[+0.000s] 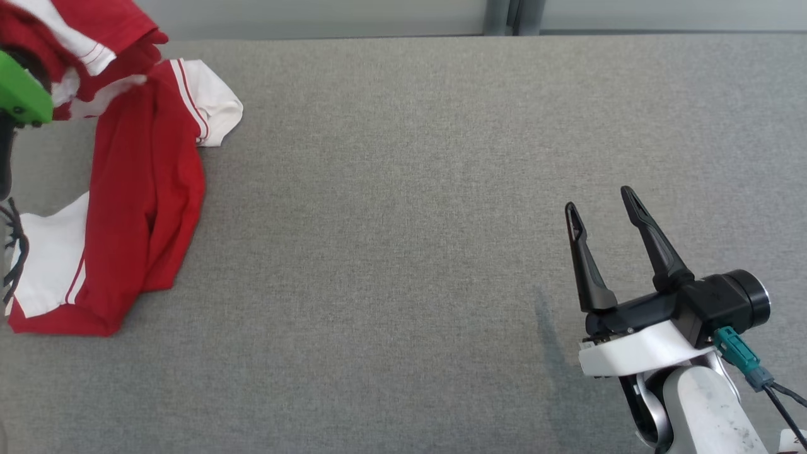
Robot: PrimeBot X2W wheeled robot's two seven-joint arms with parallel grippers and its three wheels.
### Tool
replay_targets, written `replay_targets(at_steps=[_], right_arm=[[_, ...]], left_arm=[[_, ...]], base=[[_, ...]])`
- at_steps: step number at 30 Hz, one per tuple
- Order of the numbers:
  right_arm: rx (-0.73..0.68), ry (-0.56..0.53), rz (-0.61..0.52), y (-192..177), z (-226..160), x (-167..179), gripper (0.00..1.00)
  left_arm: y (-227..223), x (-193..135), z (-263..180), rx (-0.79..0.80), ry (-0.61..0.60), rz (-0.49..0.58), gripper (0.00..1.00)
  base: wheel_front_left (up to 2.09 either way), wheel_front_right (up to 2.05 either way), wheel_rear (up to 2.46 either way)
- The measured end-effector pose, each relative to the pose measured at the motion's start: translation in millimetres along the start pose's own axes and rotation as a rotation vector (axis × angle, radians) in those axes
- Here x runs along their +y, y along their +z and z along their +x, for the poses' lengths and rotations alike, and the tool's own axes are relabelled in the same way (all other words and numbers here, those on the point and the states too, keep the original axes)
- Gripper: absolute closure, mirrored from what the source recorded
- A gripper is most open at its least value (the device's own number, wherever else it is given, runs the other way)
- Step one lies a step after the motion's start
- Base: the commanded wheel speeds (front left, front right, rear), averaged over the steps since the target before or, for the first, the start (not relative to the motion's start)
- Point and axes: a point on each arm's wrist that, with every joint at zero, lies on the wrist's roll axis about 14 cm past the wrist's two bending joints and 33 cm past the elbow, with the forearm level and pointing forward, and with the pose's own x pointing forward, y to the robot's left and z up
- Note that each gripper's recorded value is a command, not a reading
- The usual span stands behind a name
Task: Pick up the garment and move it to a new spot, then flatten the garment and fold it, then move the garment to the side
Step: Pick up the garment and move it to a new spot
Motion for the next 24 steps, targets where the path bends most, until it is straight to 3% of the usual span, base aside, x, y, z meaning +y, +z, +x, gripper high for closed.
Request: replay_targets(at_steps=[6, 10, 19, 20, 24], right_arm=[[-0.048, -0.035, -0.008, 25, -14, -7, 0.00], [-0.065, -0.075, -0.022, 35, -25, -19, 0.00], [-0.063, -0.167, -0.047, 42, -48, -46, 0.00], [-0.060, -0.179, -0.048, 42, -51, -49, 0.00], [-0.050, -0.207, -0.052, 40, -57, -57, 0.00]], left_arm=[[63, -64, -8, -0.131, -0.155, 0.010, 1.00], [75, -118, -14, -0.160, -0.256, -0.022, 1.00], [35, -231, -34, -0.143, -0.447, -0.165, 1.00], [20, -253, -40, -0.131, -0.479, -0.196, 1.00], [-35, -276, -52, -0.045, -0.473, -0.216, 1.00]], base=[[0.00, 0.00, 0.00], [0.00, 0.00, 0.00], [0.00, 0.00, 0.00], [0.00, 0.00, 0.00], [0.00, 0.00, 0.00]])
